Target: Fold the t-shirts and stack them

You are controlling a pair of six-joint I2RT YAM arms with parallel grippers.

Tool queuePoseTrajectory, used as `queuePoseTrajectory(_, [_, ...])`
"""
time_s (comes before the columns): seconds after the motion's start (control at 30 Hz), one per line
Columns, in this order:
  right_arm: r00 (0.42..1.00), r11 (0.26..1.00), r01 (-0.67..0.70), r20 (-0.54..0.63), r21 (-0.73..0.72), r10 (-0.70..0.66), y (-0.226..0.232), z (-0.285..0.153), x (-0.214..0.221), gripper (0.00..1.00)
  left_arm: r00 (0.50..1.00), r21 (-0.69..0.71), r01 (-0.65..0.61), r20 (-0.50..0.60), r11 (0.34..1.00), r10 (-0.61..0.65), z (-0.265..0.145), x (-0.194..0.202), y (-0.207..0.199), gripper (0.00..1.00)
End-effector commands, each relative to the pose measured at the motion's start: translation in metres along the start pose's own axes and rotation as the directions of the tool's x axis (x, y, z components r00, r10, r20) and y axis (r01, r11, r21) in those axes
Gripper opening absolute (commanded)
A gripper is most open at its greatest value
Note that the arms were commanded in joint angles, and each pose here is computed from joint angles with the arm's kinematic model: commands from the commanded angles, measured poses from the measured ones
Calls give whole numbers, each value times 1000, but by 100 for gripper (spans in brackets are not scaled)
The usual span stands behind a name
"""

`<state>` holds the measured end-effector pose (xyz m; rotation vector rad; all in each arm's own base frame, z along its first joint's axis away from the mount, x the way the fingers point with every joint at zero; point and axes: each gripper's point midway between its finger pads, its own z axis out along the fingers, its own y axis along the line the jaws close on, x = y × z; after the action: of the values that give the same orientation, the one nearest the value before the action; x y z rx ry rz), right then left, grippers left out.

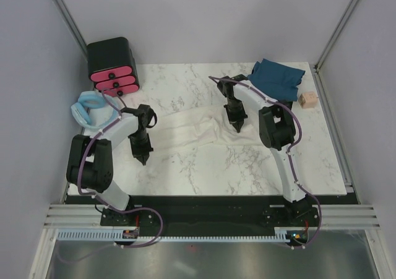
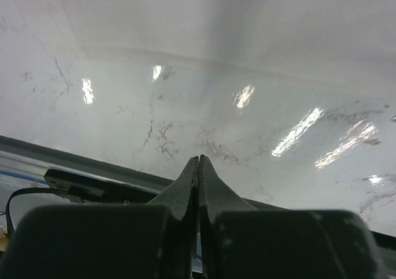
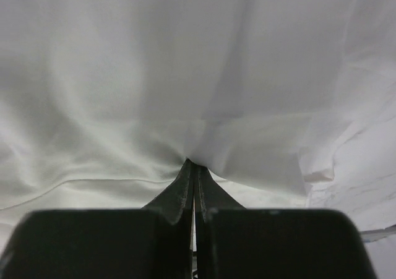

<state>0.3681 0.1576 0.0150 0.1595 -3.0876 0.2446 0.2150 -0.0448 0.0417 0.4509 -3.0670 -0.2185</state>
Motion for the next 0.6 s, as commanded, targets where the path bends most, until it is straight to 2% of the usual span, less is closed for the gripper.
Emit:
queuePoseTrajectory(0.0, [986,985,79,157,-154,-54,78,26,-49,0,1000,-10,20,-17,1000,-20,-7,29,2,2])
queuePoseTrajectory(0.2, [978,976,90,205,-198,-49,98,27,-65,0,999,-31,26,-40,999,-28,-3,53,5,2])
queuePoseTrajectory(0.4, [945,977,104,324,-186,-39,103,16,-104,0,994,-9,66,91,998,-65,-27,34,6,2])
queuePoseTrajectory(0.57, [933,976,47,358,-212,32,95,22,-129,0,996,-33,55,66,998,-53,-26,26,1,2])
